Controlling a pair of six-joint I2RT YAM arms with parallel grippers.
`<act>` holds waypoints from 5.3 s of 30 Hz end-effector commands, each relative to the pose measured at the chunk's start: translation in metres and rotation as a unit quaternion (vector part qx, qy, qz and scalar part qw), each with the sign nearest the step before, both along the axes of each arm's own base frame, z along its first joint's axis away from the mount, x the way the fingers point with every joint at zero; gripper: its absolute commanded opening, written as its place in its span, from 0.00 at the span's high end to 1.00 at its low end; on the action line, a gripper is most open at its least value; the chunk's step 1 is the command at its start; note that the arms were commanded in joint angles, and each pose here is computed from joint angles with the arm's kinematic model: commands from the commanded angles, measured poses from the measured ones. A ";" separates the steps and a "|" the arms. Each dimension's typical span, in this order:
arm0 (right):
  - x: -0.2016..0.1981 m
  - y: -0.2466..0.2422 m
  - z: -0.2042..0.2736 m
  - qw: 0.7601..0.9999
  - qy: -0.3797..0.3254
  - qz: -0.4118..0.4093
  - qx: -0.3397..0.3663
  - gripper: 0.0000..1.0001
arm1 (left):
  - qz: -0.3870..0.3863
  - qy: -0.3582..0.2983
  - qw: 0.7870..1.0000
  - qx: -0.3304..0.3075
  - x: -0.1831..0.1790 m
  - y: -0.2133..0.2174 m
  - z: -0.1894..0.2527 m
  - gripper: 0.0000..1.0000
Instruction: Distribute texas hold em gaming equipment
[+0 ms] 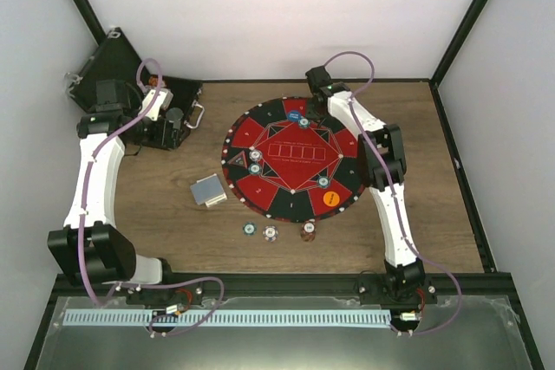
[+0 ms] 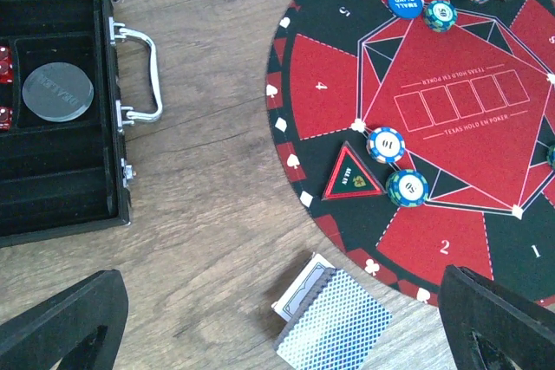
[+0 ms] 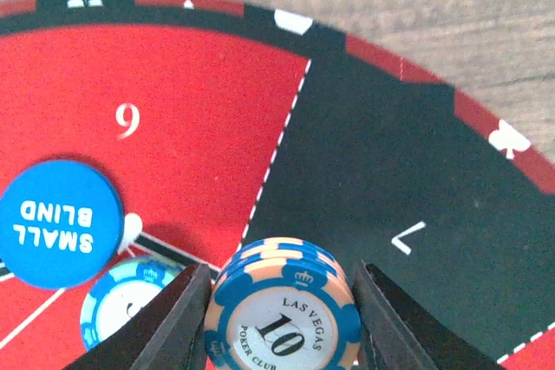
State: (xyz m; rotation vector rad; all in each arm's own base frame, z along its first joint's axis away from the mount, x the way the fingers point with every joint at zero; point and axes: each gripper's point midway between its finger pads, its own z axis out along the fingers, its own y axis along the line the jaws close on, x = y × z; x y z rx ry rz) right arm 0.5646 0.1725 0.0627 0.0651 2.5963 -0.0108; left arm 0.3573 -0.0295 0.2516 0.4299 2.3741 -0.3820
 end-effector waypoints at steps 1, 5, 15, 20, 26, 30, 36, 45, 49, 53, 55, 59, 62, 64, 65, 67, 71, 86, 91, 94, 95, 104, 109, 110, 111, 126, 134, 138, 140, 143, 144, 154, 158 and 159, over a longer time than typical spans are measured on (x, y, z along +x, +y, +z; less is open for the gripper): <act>0.021 -0.005 0.020 1.000 -0.029 -0.005 0.011 0.74 | -0.005 0.000 1.000 0.001 0.003 0.001 -0.005 0.00; 0.026 -0.008 -0.008 1.000 -0.011 -0.009 0.013 0.74 | -0.005 0.000 1.000 0.001 0.003 0.001 -0.005 0.00; 0.029 -0.002 -0.032 1.000 0.003 -0.002 0.024 0.54 | -0.006 0.004 1.000 -0.002 0.003 0.000 -0.004 0.00; 0.030 -0.005 -0.018 1.000 -0.007 -0.004 0.018 0.38 | -0.004 0.011 1.000 -0.005 0.002 0.000 -0.009 0.00; 0.029 -0.008 0.039 0.999 -0.044 -0.008 0.025 0.30 | -0.004 -0.002 1.000 -0.004 0.003 0.000 0.001 0.00; 0.010 0.001 0.087 0.997 -0.067 0.004 0.034 0.27 | -0.006 -0.003 1.000 -0.005 0.006 0.000 0.004 0.00; -0.064 0.042 0.125 0.994 -0.089 0.061 0.026 0.20 | -0.007 -0.012 1.000 -0.008 0.007 -0.001 0.012 0.00; -0.225 0.126 0.089 0.981 -0.037 0.191 0.021 0.10 | -0.004 -0.015 1.000 -0.014 0.005 -0.003 0.010 0.00; -0.292 0.152 0.063 0.970 -0.001 0.240 0.032 0.09 | -0.002 -0.015 1.000 -0.015 0.003 -0.003 0.008 0.00; -0.337 0.166 0.041 0.962 0.028 0.269 0.043 0.08 | 0.000 -0.011 1.000 -0.014 0.001 -0.002 0.003 0.00; -0.353 0.171 0.032 0.957 0.039 0.283 0.045 0.07 | 0.002 -0.010 1.000 -0.014 0.001 -0.002 0.002 0.00; -0.369 0.173 0.017 0.954 0.058 0.289 0.047 0.07 | 0.002 -0.011 1.000 -0.015 0.002 -0.002 0.003 0.00; -0.375 0.175 0.012 0.952 0.066 0.295 0.053 0.07 | 0.003 -0.012 1.000 -0.014 0.002 -0.002 0.004 0.00; -0.378 0.176 0.010 0.951 0.069 0.296 0.056 0.07 | 0.003 -0.011 1.000 -0.012 0.002 -0.001 0.003 0.00; -0.378 0.176 0.009 0.950 0.069 0.298 0.056 0.07 | 0.003 -0.011 1.000 -0.012 0.002 -0.001 0.002 0.00; -0.379 0.176 0.007 0.950 0.073 0.298 0.052 0.07 | 0.003 -0.008 1.000 -0.013 0.002 -0.001 0.001 0.00; -0.383 0.173 0.001 0.949 0.081 0.300 0.045 0.07 | 0.003 -0.007 1.000 -0.013 0.002 -0.001 -0.001 0.00; -0.412 0.169 -0.026 0.939 0.120 0.321 0.027 0.22 | 0.004 -0.011 1.000 -0.010 0.004 0.000 0.002 0.00; -0.411 0.170 -0.037 0.938 0.127 0.323 0.015 0.28 | 0.004 -0.013 1.000 -0.007 0.003 0.000 0.005 0.00; -0.411 0.169 -0.041 0.938 0.128 0.322 0.012 0.32 | 0.005 -0.014 1.000 -0.007 0.003 0.001 0.006 0.00; -0.411 0.170 -0.040 0.938 0.126 0.322 0.013 0.33 | 0.005 -0.015 1.000 -0.007 0.003 0.001 0.006 0.00; -0.408 0.173 -0.036 0.938 0.121 0.324 0.013 0.43 | 0.004 -0.014 1.000 -0.008 0.003 0.000 0.008 0.00; -0.407 0.174 -0.035 0.939 0.118 0.324 0.013 0.50 | 0.004 -0.013 1.000 -0.008 0.003 0.000 0.007 0.00; -0.407 0.174 -0.035 0.939 0.118 0.324 0.013 0.52 | 0.004 -0.013 1.000 -0.008 0.003 0.000 0.006 0.00; -0.407 0.174 -0.035 0.939 0.119 0.324 0.012 0.54 | 0.003 -0.012 1.000 -0.009 0.003 0.000 0.006 0.00; -0.398 0.173 -0.007 0.943 0.093 0.320 0.006 0.65 | 0.000 -0.011 1.000 -0.014 0.002 -0.002 0.006 0.00; -0.385 0.160 0.013 0.949 0.076 0.306 -0.004 0.65 | -0.004 -0.011 1.000 -0.016 0.000 -0.004 0.009 0.00; -0.357 0.133 0.027 0.961 0.061 0.269 -0.005 0.65 | -0.004 -0.011 1.000 -0.016 0.000 -0.004 0.010 0.00; -0.336 0.110 0.032 0.971 0.055 0.234 -0.005 0.65 | -0.004 -0.013 1.000 -0.015 0.000 -0.003 0.012 0.00; -0.303 0.067 0.034 0.984 0.046 0.171 0.010 0.66 | -0.003 -0.015 1.000 -0.014 0.000 -0.003 0.013 0.00; -0.293 0.052 0.033 0.988 0.044 0.147 0.009 0.66 | -0.003 -0.014 1.000 -0.014 0.000 -0.003 0.013 0.00; -0.239 -0.045 0.006 0.999 0.047 -0.008 0.006 0.66 | -0.004 -0.014 1.000 -0.015 0.000 -0.004 0.013 0.00; -0.229 -0.059 -0.007 0.998 0.054 -0.029 0.008 0.66 | -0.004 -0.013 1.000 -0.013 0.000 -0.003 0.011 0.00; -0.227 -0.061 -0.010 0.998 0.056 -0.032 0.009 0.67 | -0.004 -0.012 1.000 -0.012 0.000 -0.003 0.011 0.00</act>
